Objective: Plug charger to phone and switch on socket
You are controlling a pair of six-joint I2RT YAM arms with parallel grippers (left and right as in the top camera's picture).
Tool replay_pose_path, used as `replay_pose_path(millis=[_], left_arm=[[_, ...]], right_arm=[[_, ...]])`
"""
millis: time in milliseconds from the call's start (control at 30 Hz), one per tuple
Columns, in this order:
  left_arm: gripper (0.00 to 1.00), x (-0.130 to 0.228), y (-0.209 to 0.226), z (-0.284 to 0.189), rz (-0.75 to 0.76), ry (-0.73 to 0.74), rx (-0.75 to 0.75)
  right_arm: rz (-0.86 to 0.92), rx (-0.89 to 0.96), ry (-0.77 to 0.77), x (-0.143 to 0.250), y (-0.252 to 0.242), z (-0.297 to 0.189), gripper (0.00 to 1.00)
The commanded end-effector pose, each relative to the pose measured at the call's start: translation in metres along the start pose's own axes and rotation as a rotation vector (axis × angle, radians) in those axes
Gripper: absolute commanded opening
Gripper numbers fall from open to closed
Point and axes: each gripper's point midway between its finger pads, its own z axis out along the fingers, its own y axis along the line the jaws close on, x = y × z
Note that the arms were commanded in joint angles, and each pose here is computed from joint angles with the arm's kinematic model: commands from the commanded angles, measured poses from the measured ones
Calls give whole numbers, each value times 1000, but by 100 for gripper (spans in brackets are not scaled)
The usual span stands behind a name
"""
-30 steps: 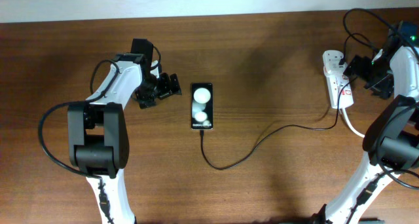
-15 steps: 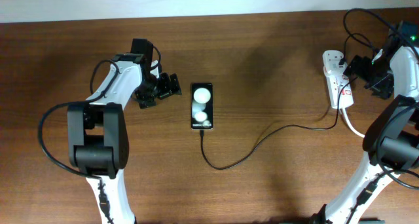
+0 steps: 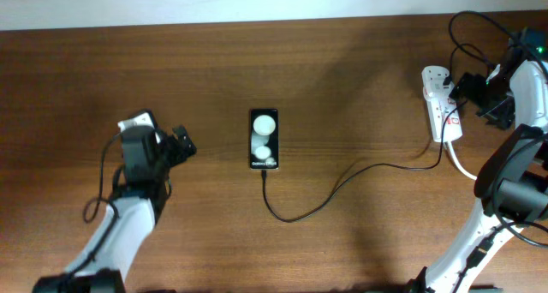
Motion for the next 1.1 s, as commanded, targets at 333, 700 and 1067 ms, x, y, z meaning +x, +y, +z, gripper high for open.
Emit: replay_pose_path(millis=[333, 700, 1067], left_arm=[[99, 111, 50, -59, 14, -62, -12], [99, 21, 15, -144, 297, -590, 111], [99, 18, 14, -148, 336, -614, 103]], right_arm=[[-5, -5, -33, -7, -1, -11, 99], [-4, -5, -33, -7, -1, -11, 99], [-5, -5, -33, -7, -1, -11, 99]])
